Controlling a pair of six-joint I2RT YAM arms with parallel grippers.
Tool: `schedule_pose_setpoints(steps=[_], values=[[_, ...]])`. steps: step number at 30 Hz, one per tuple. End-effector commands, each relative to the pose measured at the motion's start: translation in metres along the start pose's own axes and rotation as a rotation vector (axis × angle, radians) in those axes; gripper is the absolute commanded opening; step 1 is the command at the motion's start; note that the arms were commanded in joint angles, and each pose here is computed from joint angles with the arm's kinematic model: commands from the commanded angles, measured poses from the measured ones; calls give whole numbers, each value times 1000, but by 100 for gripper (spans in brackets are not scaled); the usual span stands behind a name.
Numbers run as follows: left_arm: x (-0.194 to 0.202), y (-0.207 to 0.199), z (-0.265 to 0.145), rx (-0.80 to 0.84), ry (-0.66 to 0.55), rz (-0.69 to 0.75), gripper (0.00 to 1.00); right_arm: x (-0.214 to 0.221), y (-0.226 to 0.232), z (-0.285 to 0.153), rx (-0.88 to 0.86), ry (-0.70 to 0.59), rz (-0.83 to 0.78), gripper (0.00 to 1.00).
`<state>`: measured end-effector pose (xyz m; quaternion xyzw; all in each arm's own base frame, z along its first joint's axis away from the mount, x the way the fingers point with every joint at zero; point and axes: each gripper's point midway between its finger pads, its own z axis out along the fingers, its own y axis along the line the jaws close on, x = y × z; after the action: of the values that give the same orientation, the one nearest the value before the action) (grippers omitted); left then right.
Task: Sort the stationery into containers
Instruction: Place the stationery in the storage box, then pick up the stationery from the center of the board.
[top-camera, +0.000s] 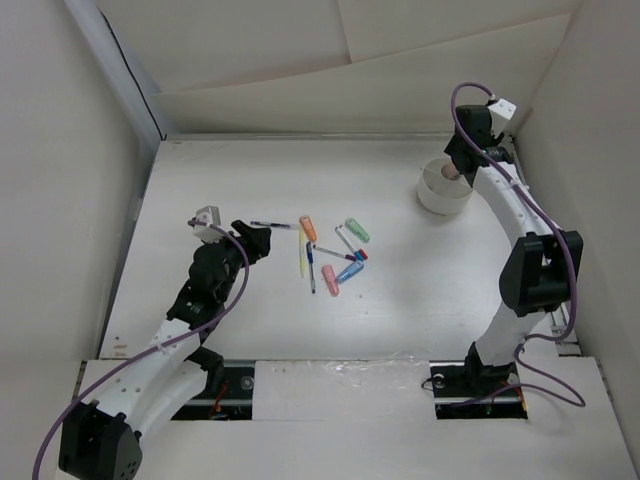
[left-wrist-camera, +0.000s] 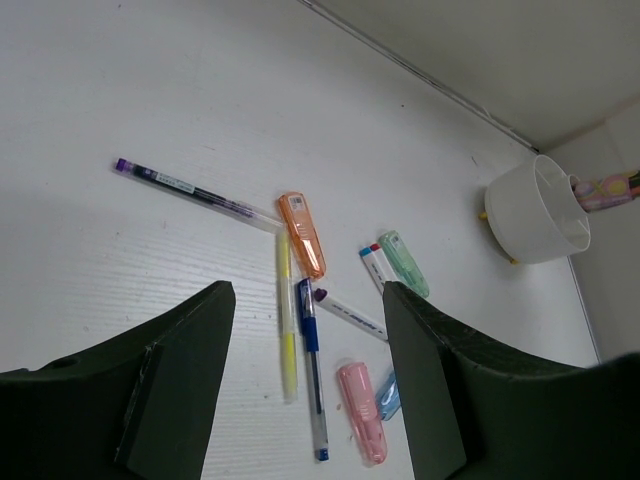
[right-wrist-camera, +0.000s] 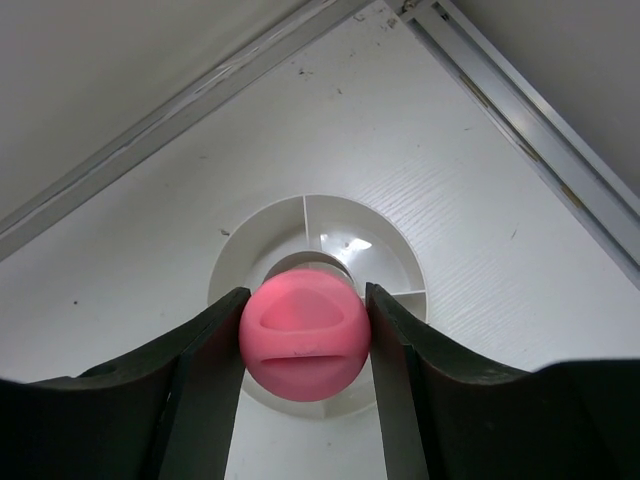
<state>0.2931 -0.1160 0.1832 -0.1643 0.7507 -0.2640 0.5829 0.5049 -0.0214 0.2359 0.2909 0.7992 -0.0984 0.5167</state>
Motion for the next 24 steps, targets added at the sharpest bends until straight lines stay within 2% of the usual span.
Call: schedule_pose_setpoints(steps=[1,2,7,11,14,16,18,19,21,24], values=[[-23,-21,-1,63,-61,-11,58,-20,4,-13,-9,-56,14,55],[-23,-21,-1,63,-61,-11,58,-20,4,-13,-9,-56,14,63],[-23,-21,-1,63,-61,-11,58,-33,14,-25,-37,-76,6,77],[-23,-21,-1,63,-61,-11,58,-41,30,-55,-90,-105,-2,77],[-23,-21,-1,63,-61,-11,58,-29,65,-91,-224,-128,-57,54],[-23,-21,-1,63,-61,-11,58,0,84,-105,-315,-87,-117,22],[-24,-20,-1,55,-67,-12,58,35,122,-130,-488,-25,-157,4],[-24,-20,-1,55,-67,-12,58,64,130,-131,-535,27,-206,0],[-24,-20,-1,55,-67,-12,57,105,155,-153,-647,94,-262,0],[-24,-20,-1,55,-67,-12,57,162,168,-153,-670,180,-378,0]])
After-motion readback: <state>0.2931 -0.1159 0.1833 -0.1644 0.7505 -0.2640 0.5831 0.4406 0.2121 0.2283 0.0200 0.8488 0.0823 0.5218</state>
